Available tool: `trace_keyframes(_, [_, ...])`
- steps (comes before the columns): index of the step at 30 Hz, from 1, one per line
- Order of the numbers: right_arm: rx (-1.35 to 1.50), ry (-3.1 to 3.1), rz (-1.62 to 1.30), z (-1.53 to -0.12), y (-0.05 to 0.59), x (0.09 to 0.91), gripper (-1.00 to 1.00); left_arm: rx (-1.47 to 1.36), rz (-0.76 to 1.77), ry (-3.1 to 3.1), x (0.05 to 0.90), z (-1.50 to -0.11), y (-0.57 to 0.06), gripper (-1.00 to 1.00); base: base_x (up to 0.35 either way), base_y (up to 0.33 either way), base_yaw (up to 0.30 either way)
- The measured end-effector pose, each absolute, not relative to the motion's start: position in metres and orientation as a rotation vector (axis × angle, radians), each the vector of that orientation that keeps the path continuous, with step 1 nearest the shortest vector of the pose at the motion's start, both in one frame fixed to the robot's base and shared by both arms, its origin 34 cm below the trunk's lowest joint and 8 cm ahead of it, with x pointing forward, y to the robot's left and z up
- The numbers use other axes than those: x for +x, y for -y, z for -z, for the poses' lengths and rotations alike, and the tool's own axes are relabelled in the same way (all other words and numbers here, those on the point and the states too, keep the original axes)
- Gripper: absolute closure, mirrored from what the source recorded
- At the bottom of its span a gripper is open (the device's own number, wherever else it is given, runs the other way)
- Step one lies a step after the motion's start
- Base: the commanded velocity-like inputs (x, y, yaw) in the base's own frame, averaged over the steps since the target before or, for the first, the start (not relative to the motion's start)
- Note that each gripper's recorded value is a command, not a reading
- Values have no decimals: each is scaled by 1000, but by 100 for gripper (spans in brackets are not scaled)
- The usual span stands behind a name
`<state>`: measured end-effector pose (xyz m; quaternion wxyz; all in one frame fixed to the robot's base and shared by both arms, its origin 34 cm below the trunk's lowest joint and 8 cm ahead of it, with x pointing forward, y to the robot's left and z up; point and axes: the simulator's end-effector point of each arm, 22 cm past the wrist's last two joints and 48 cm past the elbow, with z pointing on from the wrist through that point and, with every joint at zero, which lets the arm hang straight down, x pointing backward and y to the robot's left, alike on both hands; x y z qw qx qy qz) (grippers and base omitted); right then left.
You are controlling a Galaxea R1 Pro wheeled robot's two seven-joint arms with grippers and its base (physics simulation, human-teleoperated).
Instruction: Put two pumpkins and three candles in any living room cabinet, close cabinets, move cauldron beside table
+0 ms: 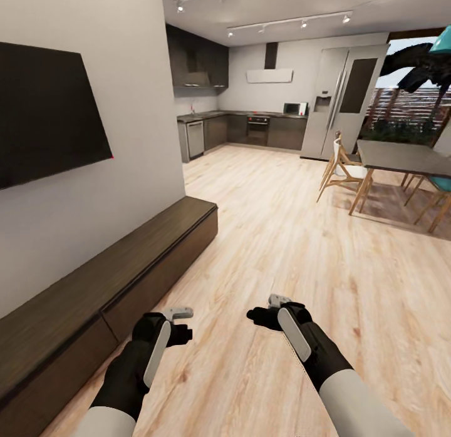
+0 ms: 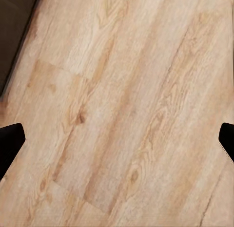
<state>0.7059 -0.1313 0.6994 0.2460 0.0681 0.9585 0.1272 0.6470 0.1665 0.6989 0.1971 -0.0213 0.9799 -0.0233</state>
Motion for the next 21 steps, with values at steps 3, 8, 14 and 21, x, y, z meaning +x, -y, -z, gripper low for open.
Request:
trace_keyframes(3, [198, -2582, -362, -718, 133, 714, -100, -59, 65, -2740, 647, -705, -166, -100, 0, 0, -245])
trace_keyframes(8, [232, -2566, -377, -733, 138, 718, -100, -54, 62, -2735, 648, -716, -166, -100, 0, 0, -244])
trace_keyframes(14, [233, -2560, -378, -746, 139, 719, -100, -53, 63, -2728, 649, -729, -166, -100, 0, 0, -244])
trace_keyframes(21, [232, -2552, -379, -762, 139, 720, -100, -49, 64, -2720, 650, -744, -165, -100, 0, 0, -244])
